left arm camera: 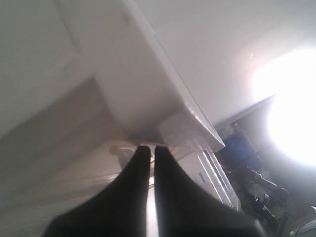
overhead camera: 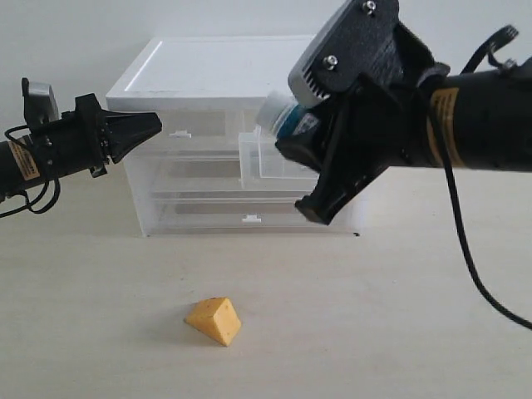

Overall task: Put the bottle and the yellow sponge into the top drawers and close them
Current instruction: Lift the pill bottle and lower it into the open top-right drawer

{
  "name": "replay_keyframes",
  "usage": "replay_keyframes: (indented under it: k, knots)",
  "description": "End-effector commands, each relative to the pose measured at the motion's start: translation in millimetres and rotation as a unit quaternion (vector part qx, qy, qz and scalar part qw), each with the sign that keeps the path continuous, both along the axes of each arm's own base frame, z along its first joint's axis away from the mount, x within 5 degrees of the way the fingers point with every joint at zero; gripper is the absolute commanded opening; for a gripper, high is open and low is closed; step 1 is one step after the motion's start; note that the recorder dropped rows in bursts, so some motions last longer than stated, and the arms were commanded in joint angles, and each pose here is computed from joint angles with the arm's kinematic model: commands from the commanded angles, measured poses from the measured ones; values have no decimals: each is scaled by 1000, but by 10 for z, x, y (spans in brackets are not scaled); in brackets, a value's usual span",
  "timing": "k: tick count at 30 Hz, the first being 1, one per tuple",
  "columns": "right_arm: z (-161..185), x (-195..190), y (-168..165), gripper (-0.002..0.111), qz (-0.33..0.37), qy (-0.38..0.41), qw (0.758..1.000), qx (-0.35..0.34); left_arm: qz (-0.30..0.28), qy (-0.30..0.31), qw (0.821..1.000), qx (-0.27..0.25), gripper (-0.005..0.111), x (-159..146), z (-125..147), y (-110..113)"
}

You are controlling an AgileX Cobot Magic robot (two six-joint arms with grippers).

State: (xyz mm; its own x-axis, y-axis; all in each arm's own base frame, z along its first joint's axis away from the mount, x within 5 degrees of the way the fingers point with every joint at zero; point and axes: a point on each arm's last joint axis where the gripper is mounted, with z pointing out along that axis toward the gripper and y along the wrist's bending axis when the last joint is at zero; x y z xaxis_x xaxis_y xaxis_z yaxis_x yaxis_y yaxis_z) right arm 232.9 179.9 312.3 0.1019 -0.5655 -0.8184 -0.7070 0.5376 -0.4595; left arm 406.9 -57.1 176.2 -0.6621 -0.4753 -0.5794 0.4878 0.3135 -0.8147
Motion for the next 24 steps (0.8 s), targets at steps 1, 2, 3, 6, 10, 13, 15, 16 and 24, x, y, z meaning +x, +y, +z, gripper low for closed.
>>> replay_keyframes:
  k: [1, 2, 3, 6, 10, 13, 15, 16, 24]
  knots:
    - [126, 239, -35, 0, -71, -66, 994, -41, 27, 0, 1000, -3, 4, 52, 23, 27]
    - [128, 299, -22, 0, -83, -71, 993, -48, 27, 0, 1000, -3, 4, 52, 23, 27]
    - [121, 360, -7, 0, -93, -77, 991, -57, 27, 0, 1000, -3, 4, 52, 23, 27]
    - [59, 505, 81, 0, -86, -93, 987, -97, 27, 0, 1000, -3, 4, 52, 23, 27]
    - [-72, 668, 184, 0, -48, -142, 968, -200, 27, 0, 1000, -3, 4, 52, 23, 27]
    - [-164, 739, 206, 0, -55, -137, 965, -216, 27, 0, 1000, -3, 4, 52, 23, 27]
    - [-243, 775, 218, 0, -59, -129, 964, -224, 28, 0, 1000, -4, 4, 53, 25, 28]
    - [-265, 787, 219, 0, -61, -128, 964, -227, 28, 0, 1000, -4, 4, 53, 25, 28]
    - [-259, 817, 168, 0, -91, -134, 957, -240, 28, 0, 1000, -4, 4, 53, 25, 28]
